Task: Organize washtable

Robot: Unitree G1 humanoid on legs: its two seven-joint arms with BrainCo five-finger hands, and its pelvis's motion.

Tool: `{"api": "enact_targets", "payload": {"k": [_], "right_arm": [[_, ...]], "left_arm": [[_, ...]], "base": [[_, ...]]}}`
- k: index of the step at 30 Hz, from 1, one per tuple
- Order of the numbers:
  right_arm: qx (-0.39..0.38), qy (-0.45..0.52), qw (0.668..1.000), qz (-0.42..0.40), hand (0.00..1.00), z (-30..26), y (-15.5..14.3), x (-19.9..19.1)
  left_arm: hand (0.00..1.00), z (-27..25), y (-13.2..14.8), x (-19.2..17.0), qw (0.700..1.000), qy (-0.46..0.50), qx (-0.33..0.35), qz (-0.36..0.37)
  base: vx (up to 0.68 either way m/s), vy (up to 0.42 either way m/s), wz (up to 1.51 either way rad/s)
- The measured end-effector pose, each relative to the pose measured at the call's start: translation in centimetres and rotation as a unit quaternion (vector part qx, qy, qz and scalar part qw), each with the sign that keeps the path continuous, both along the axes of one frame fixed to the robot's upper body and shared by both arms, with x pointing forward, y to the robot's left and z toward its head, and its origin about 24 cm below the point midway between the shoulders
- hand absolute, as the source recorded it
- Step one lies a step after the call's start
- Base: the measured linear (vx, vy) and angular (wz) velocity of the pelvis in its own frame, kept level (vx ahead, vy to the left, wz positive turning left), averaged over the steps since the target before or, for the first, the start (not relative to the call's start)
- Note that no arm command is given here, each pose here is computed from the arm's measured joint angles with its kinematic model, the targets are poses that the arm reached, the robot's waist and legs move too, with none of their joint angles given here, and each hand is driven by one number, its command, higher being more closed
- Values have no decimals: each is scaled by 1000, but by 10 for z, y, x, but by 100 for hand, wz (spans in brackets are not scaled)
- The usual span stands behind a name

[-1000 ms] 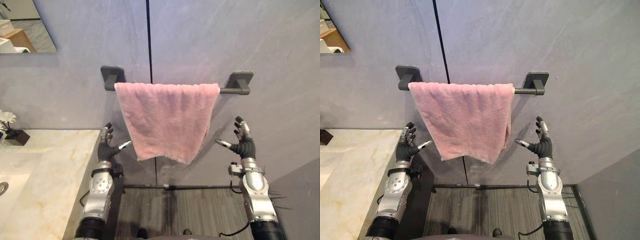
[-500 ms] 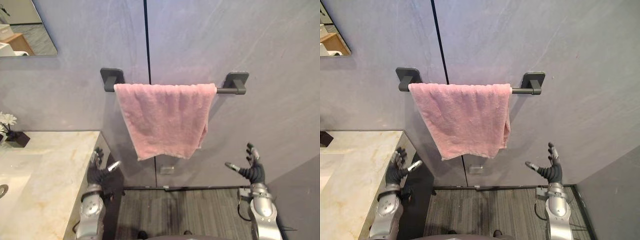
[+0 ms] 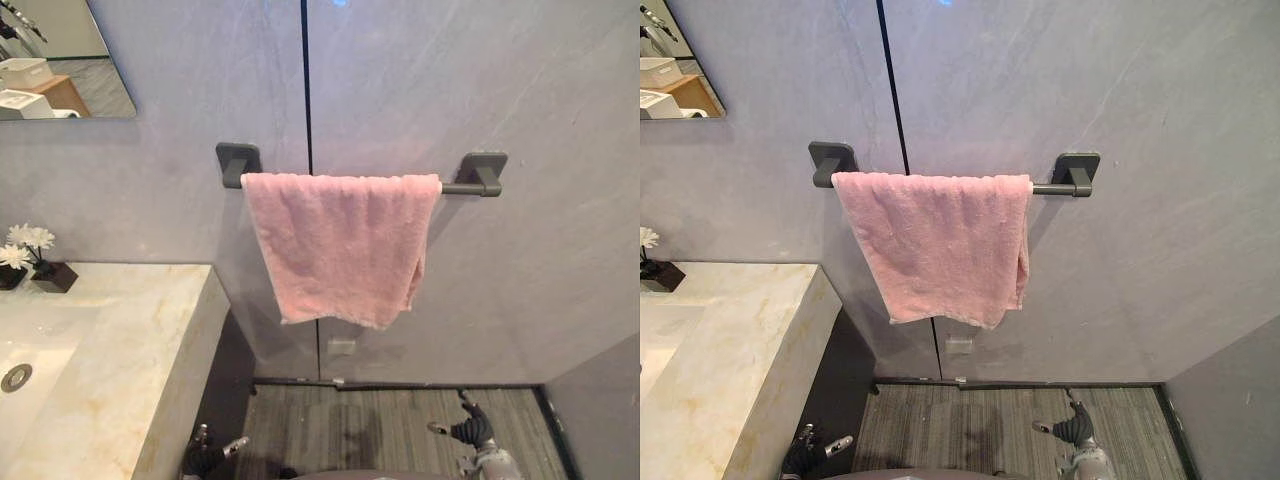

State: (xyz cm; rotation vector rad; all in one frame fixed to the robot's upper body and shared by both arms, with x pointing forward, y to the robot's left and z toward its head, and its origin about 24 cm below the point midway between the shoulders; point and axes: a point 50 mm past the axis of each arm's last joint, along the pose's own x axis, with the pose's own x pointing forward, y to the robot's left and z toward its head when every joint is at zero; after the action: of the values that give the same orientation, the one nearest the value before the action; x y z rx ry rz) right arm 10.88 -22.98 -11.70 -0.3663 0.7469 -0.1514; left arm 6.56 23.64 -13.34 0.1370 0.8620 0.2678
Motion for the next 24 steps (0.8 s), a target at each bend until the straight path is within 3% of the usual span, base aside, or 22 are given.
{"api": "enact_targets", "payload": {"k": [7, 13, 14, 19, 24], "right_arm": [[4, 31, 999, 5, 0, -8, 2, -11], [21, -27, 999, 31, 0, 7, 20, 23], [62, -50, 997, 16, 0, 10, 34, 25], [48, -81, 996, 6, 0, 21, 18, 46], [42, -69, 996, -37, 0, 17, 4, 31]], "left_arm": [[0, -3, -4, -2, 1000, 6, -4, 2], [0, 24, -11, 67, 994, -108, 10, -33], [0, 35, -12, 83, 989, -146, 9, -29], [0, 31, -39, 76, 988, -149, -26, -28], [0, 29, -36, 69, 989, -142, -32, -14]], "base": [[-21, -1, -2], [-55, -35, 38], [-186, -453, 169], [-531, -435, 92], [-440, -173, 115]]}}
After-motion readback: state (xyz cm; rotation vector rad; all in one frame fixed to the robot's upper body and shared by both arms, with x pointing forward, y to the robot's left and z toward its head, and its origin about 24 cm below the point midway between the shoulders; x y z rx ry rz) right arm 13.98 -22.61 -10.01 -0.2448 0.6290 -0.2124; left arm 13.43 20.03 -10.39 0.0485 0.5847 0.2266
